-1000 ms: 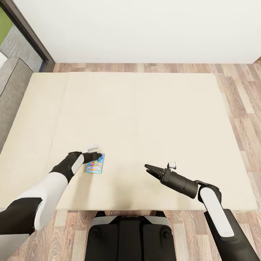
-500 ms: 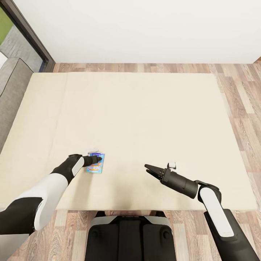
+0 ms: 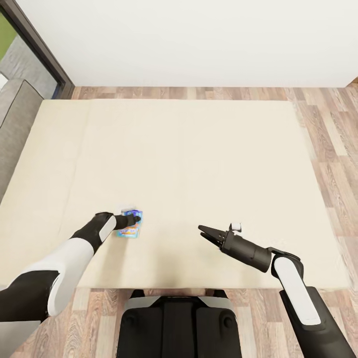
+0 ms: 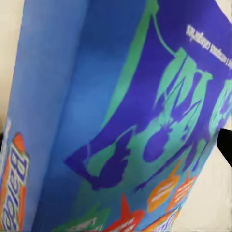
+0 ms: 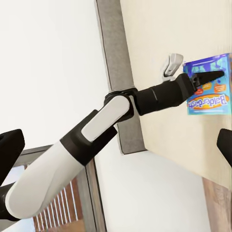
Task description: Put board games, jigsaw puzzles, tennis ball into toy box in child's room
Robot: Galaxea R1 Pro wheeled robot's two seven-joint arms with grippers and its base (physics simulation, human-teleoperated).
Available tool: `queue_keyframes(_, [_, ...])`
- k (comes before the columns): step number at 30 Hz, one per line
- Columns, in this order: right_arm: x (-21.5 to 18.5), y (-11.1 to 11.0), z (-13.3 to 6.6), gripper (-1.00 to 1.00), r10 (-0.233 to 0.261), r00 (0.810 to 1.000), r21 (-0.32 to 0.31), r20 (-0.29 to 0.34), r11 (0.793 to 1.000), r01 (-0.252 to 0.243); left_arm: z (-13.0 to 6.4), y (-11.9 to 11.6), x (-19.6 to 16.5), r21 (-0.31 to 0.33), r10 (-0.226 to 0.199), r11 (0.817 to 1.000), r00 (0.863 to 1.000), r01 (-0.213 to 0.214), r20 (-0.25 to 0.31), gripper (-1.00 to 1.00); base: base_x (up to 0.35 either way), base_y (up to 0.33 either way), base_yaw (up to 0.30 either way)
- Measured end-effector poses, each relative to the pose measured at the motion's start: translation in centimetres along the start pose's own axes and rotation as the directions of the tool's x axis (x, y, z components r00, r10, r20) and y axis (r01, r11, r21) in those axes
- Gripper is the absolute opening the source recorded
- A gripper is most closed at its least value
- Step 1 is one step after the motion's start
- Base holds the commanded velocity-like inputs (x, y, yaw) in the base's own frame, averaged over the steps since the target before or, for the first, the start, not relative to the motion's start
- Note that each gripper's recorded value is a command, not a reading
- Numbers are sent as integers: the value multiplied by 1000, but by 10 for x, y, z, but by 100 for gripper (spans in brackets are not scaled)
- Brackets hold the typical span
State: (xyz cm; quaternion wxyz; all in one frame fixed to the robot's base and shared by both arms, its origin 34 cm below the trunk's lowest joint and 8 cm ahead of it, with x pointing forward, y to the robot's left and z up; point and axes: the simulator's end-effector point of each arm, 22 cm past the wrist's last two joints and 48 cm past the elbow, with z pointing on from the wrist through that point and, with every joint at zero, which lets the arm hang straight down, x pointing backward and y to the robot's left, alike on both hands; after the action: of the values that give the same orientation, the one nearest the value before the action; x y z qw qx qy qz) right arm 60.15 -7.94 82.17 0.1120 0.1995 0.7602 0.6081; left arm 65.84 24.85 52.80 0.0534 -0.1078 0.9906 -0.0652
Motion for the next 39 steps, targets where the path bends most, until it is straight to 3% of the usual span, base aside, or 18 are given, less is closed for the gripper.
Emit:
queue_keyframes(3, [0,0,0,100,0,1000,1,0,1000,0,1,3,3,-13,22,1000,1000,-22,-7,100,0,-176,0])
queue_keyframes(39, [0,0,0,100,0,1000,1,0,1000,0,1,1,2,-9,21,1000,1000,-21,-2,100,0,-147,0])
